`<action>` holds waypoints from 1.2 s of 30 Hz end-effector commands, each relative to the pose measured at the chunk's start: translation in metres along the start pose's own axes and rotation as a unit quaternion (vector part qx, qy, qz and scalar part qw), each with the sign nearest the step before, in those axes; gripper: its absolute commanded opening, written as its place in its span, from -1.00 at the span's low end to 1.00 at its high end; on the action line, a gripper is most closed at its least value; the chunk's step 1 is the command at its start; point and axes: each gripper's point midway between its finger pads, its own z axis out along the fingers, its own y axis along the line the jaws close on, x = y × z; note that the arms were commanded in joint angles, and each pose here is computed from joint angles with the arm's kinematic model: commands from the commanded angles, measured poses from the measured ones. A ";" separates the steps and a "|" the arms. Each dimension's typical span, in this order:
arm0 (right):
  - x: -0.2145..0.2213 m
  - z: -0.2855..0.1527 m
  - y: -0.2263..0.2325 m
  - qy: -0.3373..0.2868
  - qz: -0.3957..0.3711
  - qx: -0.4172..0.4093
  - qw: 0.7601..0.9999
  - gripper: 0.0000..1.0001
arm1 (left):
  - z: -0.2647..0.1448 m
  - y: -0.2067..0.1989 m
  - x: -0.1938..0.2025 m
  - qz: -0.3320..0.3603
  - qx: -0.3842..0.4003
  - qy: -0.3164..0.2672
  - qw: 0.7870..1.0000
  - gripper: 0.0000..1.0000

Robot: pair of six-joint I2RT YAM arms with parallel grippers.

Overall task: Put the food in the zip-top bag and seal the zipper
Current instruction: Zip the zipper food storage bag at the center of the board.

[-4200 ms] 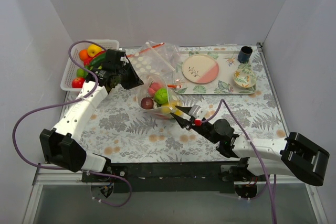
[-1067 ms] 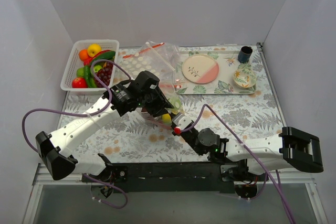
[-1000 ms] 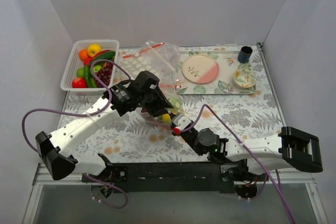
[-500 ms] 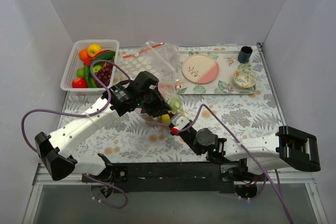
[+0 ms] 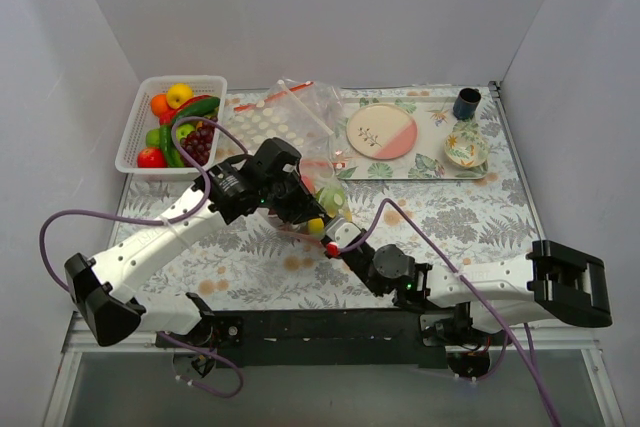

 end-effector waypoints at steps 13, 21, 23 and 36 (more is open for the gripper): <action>-0.021 -0.019 -0.006 -0.033 0.035 -0.005 0.999 -0.97 | -0.012 -0.012 -0.020 -0.115 0.024 -0.005 0.993 -1.00; -0.021 -0.029 -0.011 -0.033 0.044 -0.003 0.999 -0.97 | -0.013 -0.010 -0.056 -0.118 0.024 -0.030 0.992 -1.00; -0.022 -0.031 -0.013 -0.033 0.048 0.000 0.998 -0.97 | -0.012 -0.011 -0.063 -0.118 0.025 -0.033 0.992 -1.00; -0.020 -0.043 -0.018 -0.026 0.068 -0.004 0.997 -0.97 | -0.009 -0.021 -0.130 -0.126 0.032 -0.081 0.988 -1.00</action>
